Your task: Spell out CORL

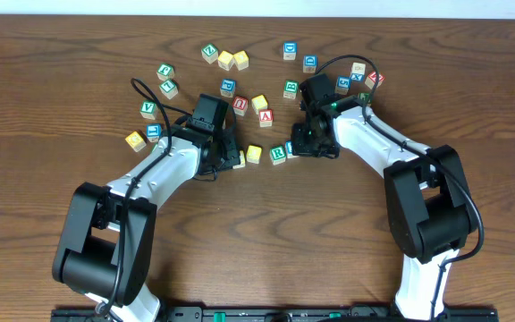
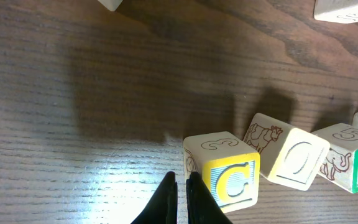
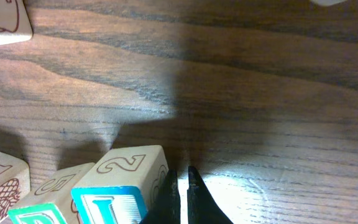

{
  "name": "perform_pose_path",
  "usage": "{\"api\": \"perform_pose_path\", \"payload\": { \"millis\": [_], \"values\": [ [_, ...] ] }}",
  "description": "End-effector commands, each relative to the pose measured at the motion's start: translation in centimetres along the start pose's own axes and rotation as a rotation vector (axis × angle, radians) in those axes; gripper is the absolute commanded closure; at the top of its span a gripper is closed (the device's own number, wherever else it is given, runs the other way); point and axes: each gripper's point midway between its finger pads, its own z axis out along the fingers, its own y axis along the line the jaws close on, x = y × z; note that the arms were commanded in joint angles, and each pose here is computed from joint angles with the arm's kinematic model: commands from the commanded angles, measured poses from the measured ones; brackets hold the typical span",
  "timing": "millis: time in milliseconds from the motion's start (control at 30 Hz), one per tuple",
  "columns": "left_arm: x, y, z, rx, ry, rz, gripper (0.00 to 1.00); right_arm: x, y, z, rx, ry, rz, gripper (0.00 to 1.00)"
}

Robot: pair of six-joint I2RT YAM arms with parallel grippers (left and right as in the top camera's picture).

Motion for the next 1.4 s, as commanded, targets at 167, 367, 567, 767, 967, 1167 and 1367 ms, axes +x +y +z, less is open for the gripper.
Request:
{"api": "perform_pose_path", "payload": {
  "millis": [167,367,567,767,967,1167,1367],
  "values": [
    [0.3,-0.9,0.4,0.025,-0.004,0.054,0.92,1.2,0.7,0.4,-0.017,0.04,-0.023,0.99],
    [0.1,-1.0,0.4,0.029,-0.01,0.055,0.92,1.3,0.9,0.4,-0.018,0.043,-0.029,0.99],
    [-0.5,-1.4,0.3,0.044,-0.036,0.059,0.92,1.4,0.9,0.4,-0.023,0.046,-0.048,0.99],
    [-0.7,-1.6,0.3,0.05,-0.045,0.063,0.92,1.6,1.1,0.4,-0.033,0.053,-0.125,0.99],
    [-0.7,-1.6,0.3,0.05,-0.045,0.063,0.92,1.7,1.5,0.3,-0.063,0.059,-0.246,0.98],
    [-0.7,-1.6,0.3,0.05,-0.045,0.062,0.92,1.7,1.1,0.2,-0.064,0.063,-0.301,0.96],
    [-0.7,-1.6,0.3,0.05,-0.045,0.062,0.92,1.8,1.5,0.2,-0.092,0.061,-0.444,0.94]
  ]
}}
